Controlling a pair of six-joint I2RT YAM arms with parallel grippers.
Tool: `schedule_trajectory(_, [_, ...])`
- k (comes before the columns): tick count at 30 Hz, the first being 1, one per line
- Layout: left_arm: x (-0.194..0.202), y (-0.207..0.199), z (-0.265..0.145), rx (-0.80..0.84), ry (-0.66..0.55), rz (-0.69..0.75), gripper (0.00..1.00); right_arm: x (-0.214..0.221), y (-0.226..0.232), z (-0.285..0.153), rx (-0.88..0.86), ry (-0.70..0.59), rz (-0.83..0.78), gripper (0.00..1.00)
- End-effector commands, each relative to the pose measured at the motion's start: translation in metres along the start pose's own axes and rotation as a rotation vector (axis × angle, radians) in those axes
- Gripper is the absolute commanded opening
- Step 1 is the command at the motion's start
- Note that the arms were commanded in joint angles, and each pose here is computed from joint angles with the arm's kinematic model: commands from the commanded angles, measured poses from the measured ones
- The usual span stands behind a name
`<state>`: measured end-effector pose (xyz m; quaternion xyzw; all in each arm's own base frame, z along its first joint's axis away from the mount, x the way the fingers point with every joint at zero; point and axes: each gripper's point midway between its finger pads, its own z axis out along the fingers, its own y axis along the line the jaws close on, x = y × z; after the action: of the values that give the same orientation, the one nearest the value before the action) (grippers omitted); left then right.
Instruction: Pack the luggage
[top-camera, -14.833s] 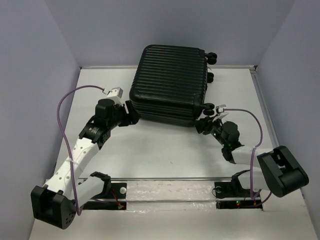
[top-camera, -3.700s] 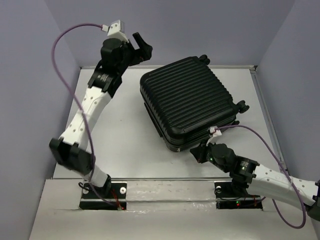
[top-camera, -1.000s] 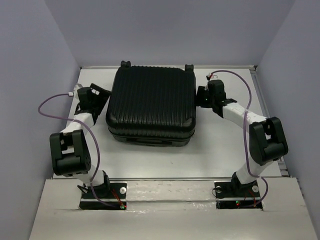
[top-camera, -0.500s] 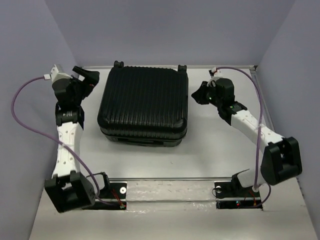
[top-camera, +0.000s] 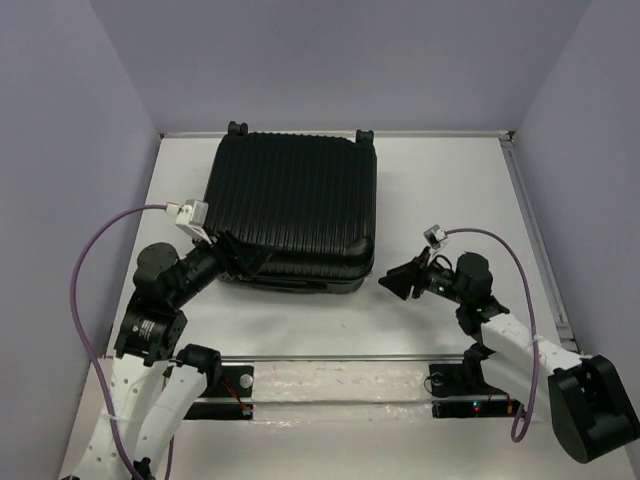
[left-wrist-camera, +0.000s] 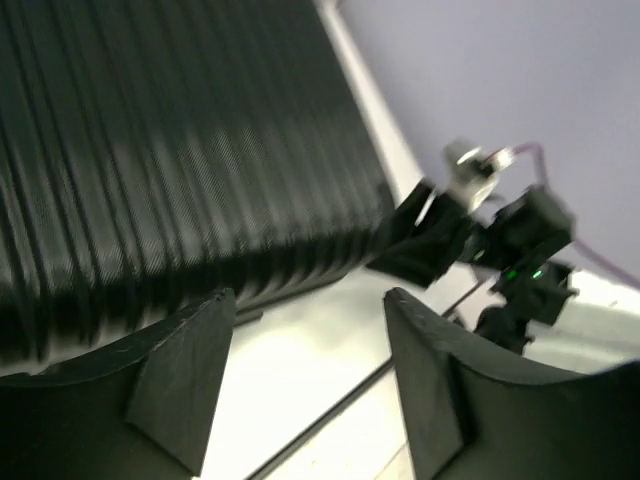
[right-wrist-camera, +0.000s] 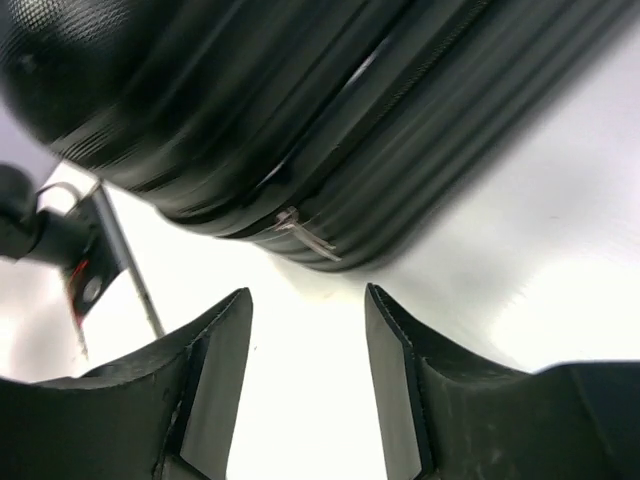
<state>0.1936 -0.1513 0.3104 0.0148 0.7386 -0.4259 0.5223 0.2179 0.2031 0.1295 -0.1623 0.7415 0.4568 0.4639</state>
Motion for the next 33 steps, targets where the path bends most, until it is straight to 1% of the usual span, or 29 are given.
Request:
schedule_trajectory(1, [0.042, 0.032, -0.005, -0.124, 0.129, -0.003, 0.79, -0.023, 0.038, 0.003, -0.215, -0.084, -0.117, 0.56])
schedule_trajectory(2, [0.039, 0.040, -0.005, -0.164, 0.113, 0.003, 0.83, -0.021, 0.036, 0.004, -0.213, -0.077, -0.118, 0.57])
schedule_trajectory(3, [0.036, 0.046, -0.005, -0.199, 0.090, 0.007, 0.92, -0.021, 0.035, 0.005, -0.215, -0.079, -0.124, 0.57])
schedule_trajectory(5, [0.013, 0.057, -0.008, -0.293, 0.000, 0.027, 0.99, -0.016, 0.032, 0.010, -0.229, -0.051, -0.119, 0.58])
schedule_trajectory(7, [-0.007, 0.073, -0.013, -0.409, -0.063, 0.068, 0.99, -0.016, 0.029, 0.015, -0.233, -0.041, -0.117, 0.59])
schedule_trajectory(9, [-0.021, 0.078, -0.010, -0.470, -0.068, 0.097, 0.99, -0.016, 0.029, 0.019, -0.246, -0.022, -0.121, 0.59])
schedule_trajectory(11, [-0.025, 0.093, -0.010, -0.559, -0.049, 0.119, 0.99, -0.012, 0.029, 0.024, -0.266, 0.010, -0.110, 0.59])
schedule_trajectory(13, [-0.036, 0.102, -0.015, -0.622, -0.075, 0.141, 0.99, -0.009, 0.031, 0.028, -0.281, 0.012, -0.112, 0.59])
schedule_trajectory(16, [-0.043, 0.115, -0.022, -0.698, -0.090, 0.138, 0.99, -0.010, 0.031, 0.034, -0.288, 0.019, -0.111, 0.58])
schedule_trajectory(18, [-0.044, 0.124, -0.022, -0.733, -0.078, 0.142, 0.99, -0.011, 0.035, 0.042, -0.302, 0.023, -0.122, 0.57])
schedule_trajectory(20, [-0.038, 0.121, -0.015, -0.665, -0.023, 0.118, 0.99, -0.010, 0.033, 0.047, -0.291, 0.027, -0.128, 0.54])
schedule_trajectory(21, [-0.031, 0.109, -0.009, -0.589, 0.010, 0.095, 0.99, -0.008, 0.035, 0.049, -0.294, 0.035, -0.127, 0.51])
schedule_trajectory(22, [-0.021, 0.089, -0.003, -0.471, 0.050, 0.069, 0.98, -0.006, 0.036, 0.050, -0.299, 0.040, -0.127, 0.48])
schedule_trajectory(23, [-0.022, 0.071, -0.005, -0.392, 0.029, 0.070, 0.96, -0.006, 0.034, 0.051, -0.289, 0.040, -0.124, 0.43])
schedule_trajectory(24, [-0.013, 0.058, -0.004, -0.320, 0.060, 0.054, 0.92, -0.005, 0.031, 0.052, -0.275, 0.039, -0.120, 0.41])
schedule_trajectory(25, [-0.004, 0.052, -0.004, -0.291, 0.087, 0.038, 0.90, -0.003, 0.033, 0.053, -0.274, 0.041, -0.121, 0.38])
schedule_trajectory(26, [0.007, 0.047, -0.004, -0.258, 0.122, 0.030, 0.87, -0.004, 0.029, 0.054, -0.256, 0.034, -0.117, 0.33])
schedule_trajectory(27, [0.034, 0.049, -0.001, -0.231, 0.199, 0.008, 0.85, -0.005, 0.028, 0.055, -0.247, 0.030, -0.115, 0.31])
schedule_trajectory(28, [0.047, 0.049, 0.002, -0.209, 0.231, -0.001, 0.84, -0.006, 0.027, 0.056, -0.239, 0.026, -0.114, 0.26])
schedule_trajectory(29, [0.076, 0.051, 0.005, -0.192, 0.301, -0.028, 0.84, -0.008, 0.024, 0.056, -0.221, 0.015, -0.112, 0.21])
schedule_trajectory(30, [0.086, 0.049, 0.007, -0.179, 0.316, -0.039, 0.85, -0.008, 0.023, 0.056, -0.213, 0.010, -0.111, 0.17])
schedule_trajectory(31, [0.087, 0.042, 0.013, -0.149, 0.295, -0.061, 0.86, -0.008, 0.023, 0.055, -0.208, 0.006, -0.109, 0.14])
schedule_trajectory(32, [0.101, 0.037, 0.017, -0.127, 0.325, -0.061, 0.87, -0.008, 0.024, 0.055, -0.203, 0.002, -0.109, 0.12])
schedule_trajectory(33, [0.104, 0.033, 0.021, -0.118, 0.327, -0.061, 0.88, -0.008, 0.023, 0.055, -0.193, -0.002, -0.105, 0.10])
